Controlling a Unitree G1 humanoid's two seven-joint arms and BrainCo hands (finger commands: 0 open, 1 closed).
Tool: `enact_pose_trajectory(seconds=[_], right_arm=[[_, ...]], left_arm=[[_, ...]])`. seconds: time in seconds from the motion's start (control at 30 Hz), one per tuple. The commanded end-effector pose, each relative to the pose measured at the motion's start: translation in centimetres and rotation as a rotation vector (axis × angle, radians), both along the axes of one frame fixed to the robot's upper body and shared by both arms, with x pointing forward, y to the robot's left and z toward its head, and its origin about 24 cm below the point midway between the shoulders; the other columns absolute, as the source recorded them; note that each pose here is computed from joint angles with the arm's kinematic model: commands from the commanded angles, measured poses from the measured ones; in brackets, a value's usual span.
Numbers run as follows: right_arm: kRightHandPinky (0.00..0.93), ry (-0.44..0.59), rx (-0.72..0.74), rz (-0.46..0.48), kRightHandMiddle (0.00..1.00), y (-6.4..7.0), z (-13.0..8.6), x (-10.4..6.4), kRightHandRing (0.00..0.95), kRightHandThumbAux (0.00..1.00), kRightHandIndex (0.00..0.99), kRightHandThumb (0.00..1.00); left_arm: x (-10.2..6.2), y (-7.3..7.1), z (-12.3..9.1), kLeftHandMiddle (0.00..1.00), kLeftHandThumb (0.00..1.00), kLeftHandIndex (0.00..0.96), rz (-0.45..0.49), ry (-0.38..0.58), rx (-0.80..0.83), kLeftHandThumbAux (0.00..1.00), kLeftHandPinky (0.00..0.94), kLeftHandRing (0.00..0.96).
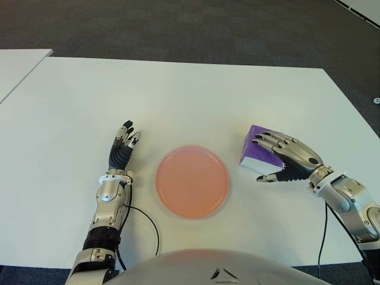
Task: Put the tissue paper into the plate.
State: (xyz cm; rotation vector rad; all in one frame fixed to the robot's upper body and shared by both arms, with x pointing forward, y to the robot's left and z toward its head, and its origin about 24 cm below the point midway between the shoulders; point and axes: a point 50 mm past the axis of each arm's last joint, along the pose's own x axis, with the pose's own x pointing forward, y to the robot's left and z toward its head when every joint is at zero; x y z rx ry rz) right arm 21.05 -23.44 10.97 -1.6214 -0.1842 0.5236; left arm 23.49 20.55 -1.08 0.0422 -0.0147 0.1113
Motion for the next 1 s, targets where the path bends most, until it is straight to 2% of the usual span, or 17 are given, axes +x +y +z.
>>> enact_pose_trajectory(seconds=[0.03, 0.53, 0.7, 1.0], right_arm=[[0.0, 0.04, -0.047, -0.017, 0.0, 0.0, -0.3, 0.0, 0.0, 0.393, 0.0, 0.069], [0.0, 0.084, -0.037, -0.072, 0.0, -0.6, -2.2, 0.9, 0.0, 0.418, 0.0, 0.085], [0.0, 0.078, -0.064, -0.122, 0.0, -2.1, -3.3, 3.2, 0.0, 0.427, 0.0, 0.084], [0.0, 0.008, -0.041, -0.142, 0.0, -3.1, -3.0, 3.8, 0.0, 0.436, 0.0, 0.11]], left_arm=[[-0.8, -0.2, -1.4, 0.0, 0.0, 0.0, -0.006, 0.08, -0.01, 0.464, 0.0, 0.0], [-0.8, 0.0, -1.5, 0.0, 0.0, 0.0, -0.003, 0.085, -0.004, 0.458, 0.0, 0.0], [-0.8, 0.1, -1.6, 0.0, 0.0, 0.0, 0.002, 0.084, -0.006, 0.468, 0.0, 0.0], [-0.9, 0.1, -1.6, 0.0, 0.0, 0.0, 0.007, 0.089, -0.011, 0.466, 0.0, 0.0]])
